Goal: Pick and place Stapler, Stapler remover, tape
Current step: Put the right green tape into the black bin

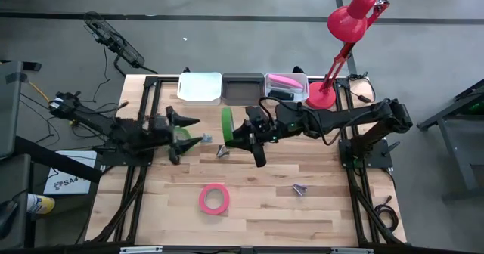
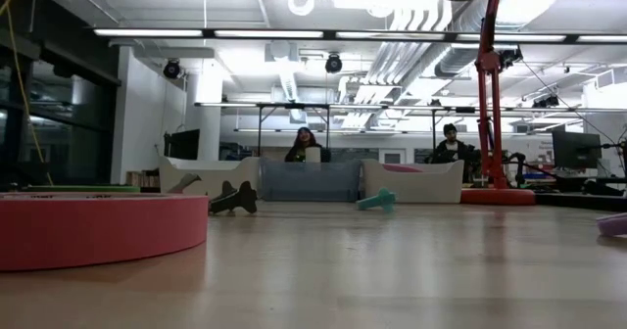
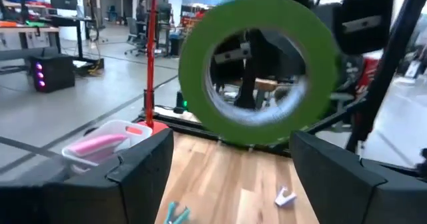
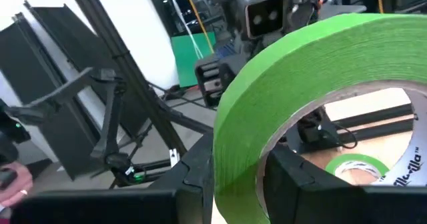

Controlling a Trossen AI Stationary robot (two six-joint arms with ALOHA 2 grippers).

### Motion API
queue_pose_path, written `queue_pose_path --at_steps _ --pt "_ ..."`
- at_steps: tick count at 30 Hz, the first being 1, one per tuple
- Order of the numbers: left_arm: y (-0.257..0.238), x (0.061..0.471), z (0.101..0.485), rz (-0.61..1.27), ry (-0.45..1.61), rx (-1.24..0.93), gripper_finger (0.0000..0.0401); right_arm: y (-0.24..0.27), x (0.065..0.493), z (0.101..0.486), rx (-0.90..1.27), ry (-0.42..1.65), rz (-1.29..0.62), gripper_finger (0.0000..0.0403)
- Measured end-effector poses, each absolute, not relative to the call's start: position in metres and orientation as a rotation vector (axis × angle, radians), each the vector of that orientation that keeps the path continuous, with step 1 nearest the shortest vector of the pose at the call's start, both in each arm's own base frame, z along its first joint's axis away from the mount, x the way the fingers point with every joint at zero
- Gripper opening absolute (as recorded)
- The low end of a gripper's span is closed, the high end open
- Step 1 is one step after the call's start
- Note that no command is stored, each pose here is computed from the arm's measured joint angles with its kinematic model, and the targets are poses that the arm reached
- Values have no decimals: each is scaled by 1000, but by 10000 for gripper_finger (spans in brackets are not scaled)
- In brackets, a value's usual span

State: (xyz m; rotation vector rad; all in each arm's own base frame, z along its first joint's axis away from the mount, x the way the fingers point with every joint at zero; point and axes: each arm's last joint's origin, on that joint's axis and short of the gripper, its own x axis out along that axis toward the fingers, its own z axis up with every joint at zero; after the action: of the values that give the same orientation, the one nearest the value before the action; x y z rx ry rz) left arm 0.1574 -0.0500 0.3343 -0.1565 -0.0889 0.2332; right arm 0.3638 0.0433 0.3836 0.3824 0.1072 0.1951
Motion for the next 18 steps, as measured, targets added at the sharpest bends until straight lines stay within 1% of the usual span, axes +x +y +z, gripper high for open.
queue_pose_path --at_steps 4,8,10,18 --pt "-44 183 352 247 -69 -134 295 44 364 383 379 111 207 79" --pt "-33 206 353 293 4 -101 295 44 364 383 374 112 214 79" --pt "-28 214 355 279 13 -107 295 44 364 383 371 112 214 79" --pt "-12 233 361 243 15 -129 295 45 363 381 381 144 230 79"
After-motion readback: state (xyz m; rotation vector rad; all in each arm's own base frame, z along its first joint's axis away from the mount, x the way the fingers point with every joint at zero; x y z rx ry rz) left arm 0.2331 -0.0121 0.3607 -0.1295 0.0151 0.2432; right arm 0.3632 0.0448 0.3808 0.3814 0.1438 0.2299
